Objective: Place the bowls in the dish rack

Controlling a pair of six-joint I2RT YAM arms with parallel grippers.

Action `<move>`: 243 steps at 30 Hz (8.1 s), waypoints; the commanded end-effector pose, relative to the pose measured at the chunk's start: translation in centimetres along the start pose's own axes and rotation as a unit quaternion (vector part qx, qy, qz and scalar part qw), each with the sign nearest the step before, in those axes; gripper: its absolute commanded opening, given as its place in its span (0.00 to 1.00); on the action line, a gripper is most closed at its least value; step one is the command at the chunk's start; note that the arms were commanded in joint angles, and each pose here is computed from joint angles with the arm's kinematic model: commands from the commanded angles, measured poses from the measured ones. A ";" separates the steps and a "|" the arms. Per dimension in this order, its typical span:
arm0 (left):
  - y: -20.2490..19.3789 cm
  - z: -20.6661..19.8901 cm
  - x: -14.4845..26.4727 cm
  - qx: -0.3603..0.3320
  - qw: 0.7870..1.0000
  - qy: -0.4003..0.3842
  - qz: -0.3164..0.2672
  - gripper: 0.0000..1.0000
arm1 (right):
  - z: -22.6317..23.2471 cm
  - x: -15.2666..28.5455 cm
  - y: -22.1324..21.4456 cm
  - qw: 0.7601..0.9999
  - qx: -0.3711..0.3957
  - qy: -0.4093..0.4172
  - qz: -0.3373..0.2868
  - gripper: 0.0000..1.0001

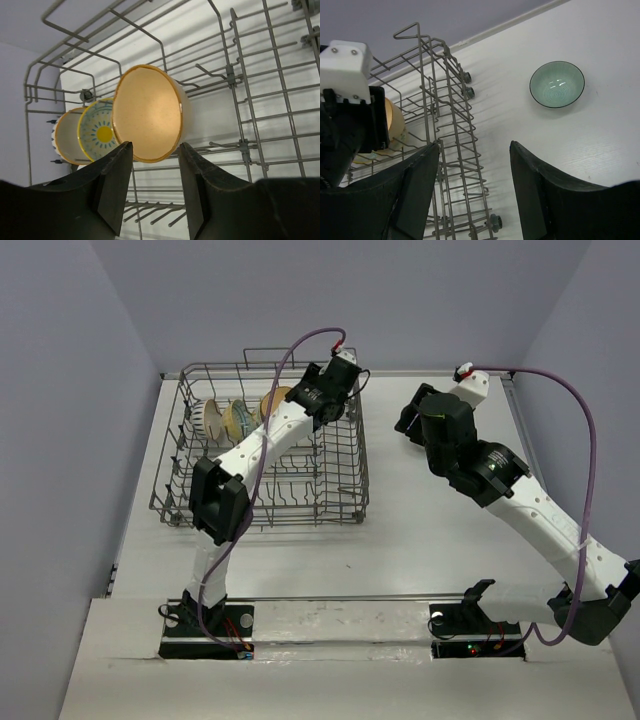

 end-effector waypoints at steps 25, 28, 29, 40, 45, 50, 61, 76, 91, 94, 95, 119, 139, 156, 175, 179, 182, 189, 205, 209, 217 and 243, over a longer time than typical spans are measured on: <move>-1.3 -1.0 -5.0 0.031 0.997 -0.053 0.044 0.54 | -0.6 1.2 2.3 0.999 -0.017 -0.006 -0.028 0.64; -1.5 -1.2 -5.1 0.030 0.997 -0.057 0.046 0.54 | -0.6 1.1 2.1 0.999 -0.016 -0.008 -0.026 0.64; -1.7 -1.4 -5.3 0.028 0.997 -0.058 0.049 0.54 | -0.6 1.1 2.1 0.999 -0.016 -0.009 -0.026 0.64; -2.5 -2.1 -6.2 0.024 0.996 -0.057 0.062 0.54 | -0.9 1.2 2.1 0.999 -0.018 -0.010 -0.028 0.64; -2.7 -2.2 -6.5 0.022 0.996 -0.054 0.066 0.52 | -0.9 1.3 2.0 0.999 -0.018 -0.010 -0.028 0.64; -2.8 -2.0 -6.5 0.021 0.996 -0.048 0.068 0.46 | -1.0 1.2 2.0 0.999 -0.017 -0.011 -0.028 0.65; -2.3 -1.3 -6.1 0.024 0.997 -0.032 0.063 0.00 | -0.9 1.2 1.9 0.999 -0.018 -0.010 -0.027 0.64; 5.6 2.2 2.1 0.107 0.989 -0.089 -0.047 0.00 | -0.6 1.1 2.2 0.999 -0.017 -0.007 -0.029 0.64; 6.4 -3.8 13.3 0.316 0.766 -0.537 -0.157 0.00 | -1.0 1.7 2.5 0.999 -0.021 -0.003 -0.031 0.64; 4.6 -5.0 13.5 0.336 0.740 -0.567 -0.134 0.00 | -1.1 1.7 2.4 0.999 -0.022 -0.005 -0.030 0.64; 4.1 -5.4 13.3 0.339 0.732 -0.575 -0.136 0.00 | -1.2 1.7 2.4 0.999 -0.021 -0.005 -0.030 0.64; -1.0 -9.3 9.4 0.388 0.635 -0.665 -0.061 0.00 | -1.4 1.2 1.1 1.000 -0.013 -0.014 -0.020 0.64; -3.9 -9.4 7.4 0.418 0.628 -0.655 -0.034 0.00 | -0.4 0.1 -0.5 1.000 0.002 -0.003 0.001 0.64; -4.7 -9.8 6.0 0.421 0.646 -0.637 -0.015 0.00 | 4.9 -3.2 -4.6 0.993 0.054 0.080 0.067 0.66; -4.8 -9.9 5.5 0.421 0.654 -0.629 -0.008 0.00 | 6.7 -6.2 -9.3 0.986 0.085 0.084 0.113 0.61; -4.8 -9.9 5.5 0.425 0.654 -0.626 -0.004 0.00 | 6.5 -6.6 -10.0 0.987 0.084 0.075 0.117 0.52; -5.1 -9.8 5.3 0.428 0.656 -0.621 0.000 0.00 | 6.4 -6.7 -10.3 0.987 0.084 0.072 0.119 0.44; -5.6 -9.3 4.5 0.440 0.673 -0.594 0.010 0.00 | 6.2 -6.8 -10.5 0.987 0.082 0.067 0.119 0.34; -7.1 -7.5 2.6 0.454 0.722 -0.521 0.022 0.02 | 6.0 -7.0 -11.0 0.987 0.084 0.062 0.122 0.34; -7.4 -7.2 2.3 0.457 0.731 -0.506 0.026 0.02 | 6.0 -7.0 -11.0 0.987 0.083 0.061 0.122 0.34; -7.8 -5.9 1.6 0.448 0.766 -0.460 0.028 0.05 | 5.9 -7.2 -11.2 0.987 0.085 0.058 0.123 0.34; -9.9 -3.6 0.0 0.428 0.827 -0.360 0.055 0.31 | 5.5 -7.3 -11.7 0.987 0.084 0.047 0.125 0.33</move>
Point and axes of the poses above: each gripper's point midway between its finger pads, its own x axis back along the fingers, its own z axis along the line the jaws close on, y = z × x, the point moved 3 cm from there along x, back along the fingers, and after that the axes turned 5 degrees about x, right-handed, at the moved point
